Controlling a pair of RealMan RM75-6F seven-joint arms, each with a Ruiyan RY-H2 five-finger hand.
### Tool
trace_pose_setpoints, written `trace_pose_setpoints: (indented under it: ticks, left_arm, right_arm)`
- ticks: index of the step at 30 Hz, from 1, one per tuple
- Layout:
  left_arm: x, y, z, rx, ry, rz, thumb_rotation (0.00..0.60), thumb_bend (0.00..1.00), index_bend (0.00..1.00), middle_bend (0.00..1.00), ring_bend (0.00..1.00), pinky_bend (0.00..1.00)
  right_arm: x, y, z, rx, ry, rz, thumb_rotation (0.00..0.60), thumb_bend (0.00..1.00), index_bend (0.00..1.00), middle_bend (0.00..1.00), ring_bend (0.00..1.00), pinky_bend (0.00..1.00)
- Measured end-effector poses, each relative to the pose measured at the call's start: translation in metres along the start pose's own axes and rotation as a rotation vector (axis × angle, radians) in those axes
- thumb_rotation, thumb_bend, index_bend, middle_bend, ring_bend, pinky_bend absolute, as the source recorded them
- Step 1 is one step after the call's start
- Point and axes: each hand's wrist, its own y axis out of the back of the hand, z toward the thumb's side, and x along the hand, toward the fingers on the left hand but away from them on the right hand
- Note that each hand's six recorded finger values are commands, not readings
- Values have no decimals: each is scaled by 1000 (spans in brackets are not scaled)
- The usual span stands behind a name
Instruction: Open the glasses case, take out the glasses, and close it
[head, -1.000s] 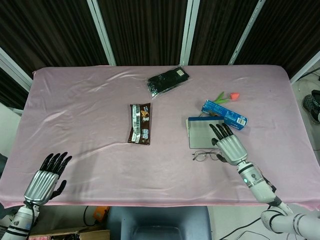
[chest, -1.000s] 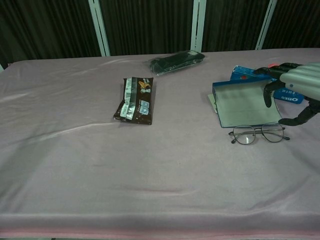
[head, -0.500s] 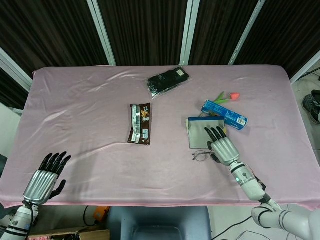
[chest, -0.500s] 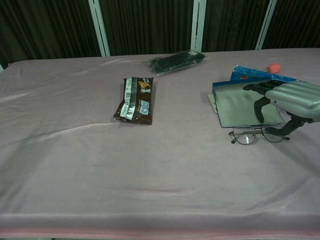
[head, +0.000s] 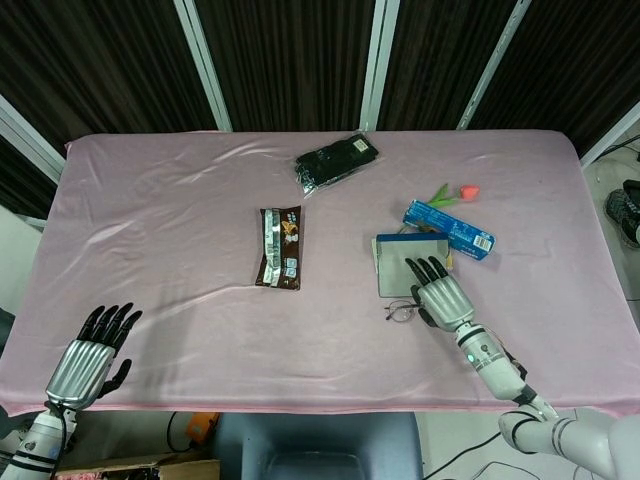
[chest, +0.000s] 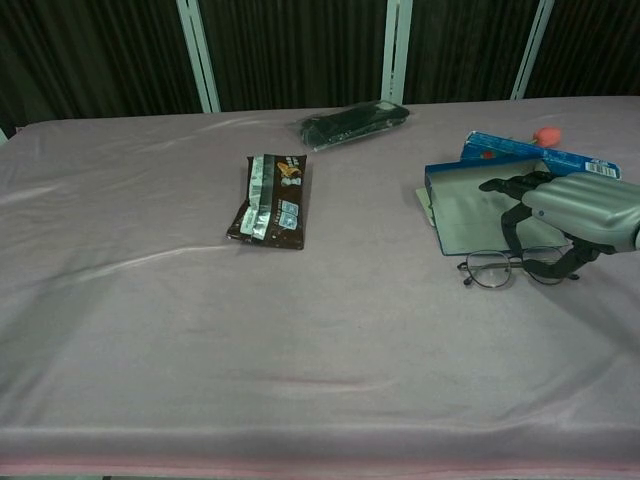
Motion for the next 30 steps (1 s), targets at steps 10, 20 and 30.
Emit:
trace_pose_setpoints:
  ticks: [10, 20, 30]
  left_arm:
    - [0, 0, 1, 0, -4, 0, 600, 420, 0, 0, 0, 0]
    - [-1, 1, 1, -2, -10, 2, 600, 420, 0, 0, 0, 0]
    - [0, 0, 1, 1, -12, -1, 600, 420, 0, 0, 0, 0]
  right_arm:
    - [-6, 1, 6, -4, 6, 4, 600, 482, 659, 54, 0, 0]
    - [-8, 1, 12, -8, 12, 7, 600, 547, 695, 78, 0, 0]
    - [-6, 2, 11, 0, 15, 1, 600, 648, 746, 113, 0, 0]
